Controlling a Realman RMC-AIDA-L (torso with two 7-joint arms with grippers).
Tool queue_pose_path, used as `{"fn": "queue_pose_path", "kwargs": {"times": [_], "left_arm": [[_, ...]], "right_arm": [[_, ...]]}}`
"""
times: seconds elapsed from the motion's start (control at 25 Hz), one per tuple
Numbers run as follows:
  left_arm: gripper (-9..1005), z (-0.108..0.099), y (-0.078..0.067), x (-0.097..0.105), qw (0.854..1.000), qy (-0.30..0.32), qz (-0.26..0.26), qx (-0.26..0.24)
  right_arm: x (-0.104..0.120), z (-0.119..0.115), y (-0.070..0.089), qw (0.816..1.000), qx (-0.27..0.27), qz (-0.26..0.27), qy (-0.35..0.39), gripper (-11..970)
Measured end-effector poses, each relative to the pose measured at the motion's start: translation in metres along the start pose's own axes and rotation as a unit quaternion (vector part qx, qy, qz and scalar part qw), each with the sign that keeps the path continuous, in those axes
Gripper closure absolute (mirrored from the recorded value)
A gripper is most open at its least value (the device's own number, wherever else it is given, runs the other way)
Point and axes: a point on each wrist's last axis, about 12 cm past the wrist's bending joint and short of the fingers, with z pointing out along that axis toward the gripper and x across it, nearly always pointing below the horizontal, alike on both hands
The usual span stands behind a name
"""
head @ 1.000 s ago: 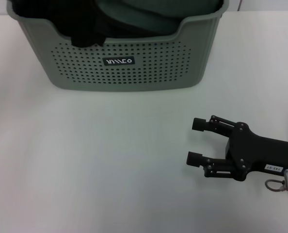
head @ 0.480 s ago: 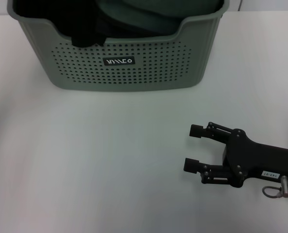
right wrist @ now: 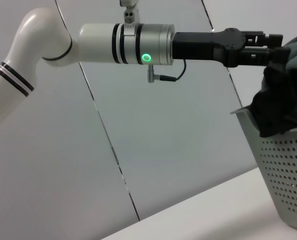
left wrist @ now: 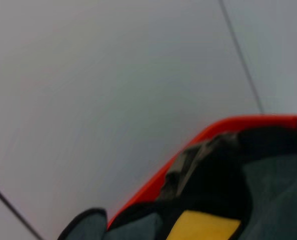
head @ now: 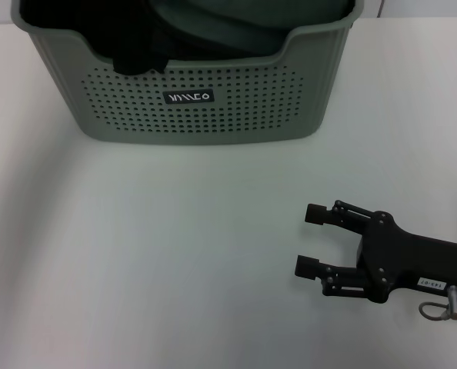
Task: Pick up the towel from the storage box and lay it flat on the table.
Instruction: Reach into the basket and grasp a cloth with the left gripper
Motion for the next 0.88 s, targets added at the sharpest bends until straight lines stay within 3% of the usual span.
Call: {"fn": "queue_pose_path", "kwargs": {"times": [0.32,0.88], "left_arm": [[372,-0.003,0.002,-0.003,1.0,0.017,0.007,-0.013],[374,-0.009,0.003,0.002,0.999,0.042,-0.032,0.008]], "right_arm": [[0.001,-0.002,0.0,1.0,0.007,0.001,0.0,87],[-0.001,0.002,-0.005,1.0,0.013,-0.006,0.004,93]]}}
